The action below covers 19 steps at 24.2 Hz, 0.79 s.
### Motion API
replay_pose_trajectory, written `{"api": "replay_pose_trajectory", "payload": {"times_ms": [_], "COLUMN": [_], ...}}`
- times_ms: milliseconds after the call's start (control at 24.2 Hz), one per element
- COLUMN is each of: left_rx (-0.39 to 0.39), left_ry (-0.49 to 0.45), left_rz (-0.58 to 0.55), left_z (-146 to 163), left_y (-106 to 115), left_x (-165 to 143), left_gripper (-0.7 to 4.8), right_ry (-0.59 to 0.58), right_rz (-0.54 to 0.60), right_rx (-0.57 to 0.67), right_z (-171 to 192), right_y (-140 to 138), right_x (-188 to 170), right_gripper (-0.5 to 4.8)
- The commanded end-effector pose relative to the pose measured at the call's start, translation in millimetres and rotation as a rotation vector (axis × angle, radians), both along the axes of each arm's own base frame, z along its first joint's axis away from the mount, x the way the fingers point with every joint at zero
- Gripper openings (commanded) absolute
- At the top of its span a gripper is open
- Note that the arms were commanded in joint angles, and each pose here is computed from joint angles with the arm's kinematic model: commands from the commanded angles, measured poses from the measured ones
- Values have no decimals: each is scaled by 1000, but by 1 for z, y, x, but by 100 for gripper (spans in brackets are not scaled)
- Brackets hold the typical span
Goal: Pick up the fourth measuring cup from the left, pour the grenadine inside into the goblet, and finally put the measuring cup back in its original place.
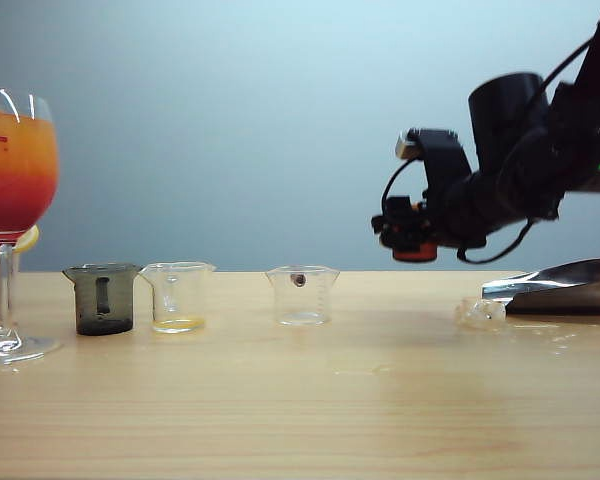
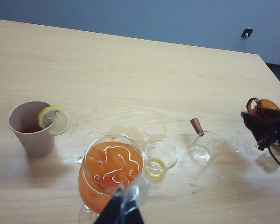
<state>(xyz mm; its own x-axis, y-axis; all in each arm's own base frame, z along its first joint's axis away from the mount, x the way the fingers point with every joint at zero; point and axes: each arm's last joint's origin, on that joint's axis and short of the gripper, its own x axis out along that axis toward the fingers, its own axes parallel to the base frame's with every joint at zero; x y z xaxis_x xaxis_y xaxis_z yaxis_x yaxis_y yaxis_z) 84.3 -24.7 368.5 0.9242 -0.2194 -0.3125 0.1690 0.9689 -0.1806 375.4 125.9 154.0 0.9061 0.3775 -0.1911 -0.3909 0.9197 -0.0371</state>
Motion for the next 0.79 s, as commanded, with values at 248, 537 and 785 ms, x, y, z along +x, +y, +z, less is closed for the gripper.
{"api": "replay_pose_trajectory", "payload": {"times_ms": [248,537,785], "left_rx": [-7,-7,-4], "left_ry": [-15,-15,-4], "left_rz": [0,0,0], "left_z": [2,2,1], "left_y": [0,0,-1], "left_x": [0,0,3], "left_gripper": [-5,-5,-5], "right_ry": [18,36,47], "right_rz": [-11,-14,-13], "right_rx": [59,70,67], "right_z": [-30,-39,-40], "right_y": [1,1,1], "right_x": [7,8,7], "right_gripper": [13,100,236]}}
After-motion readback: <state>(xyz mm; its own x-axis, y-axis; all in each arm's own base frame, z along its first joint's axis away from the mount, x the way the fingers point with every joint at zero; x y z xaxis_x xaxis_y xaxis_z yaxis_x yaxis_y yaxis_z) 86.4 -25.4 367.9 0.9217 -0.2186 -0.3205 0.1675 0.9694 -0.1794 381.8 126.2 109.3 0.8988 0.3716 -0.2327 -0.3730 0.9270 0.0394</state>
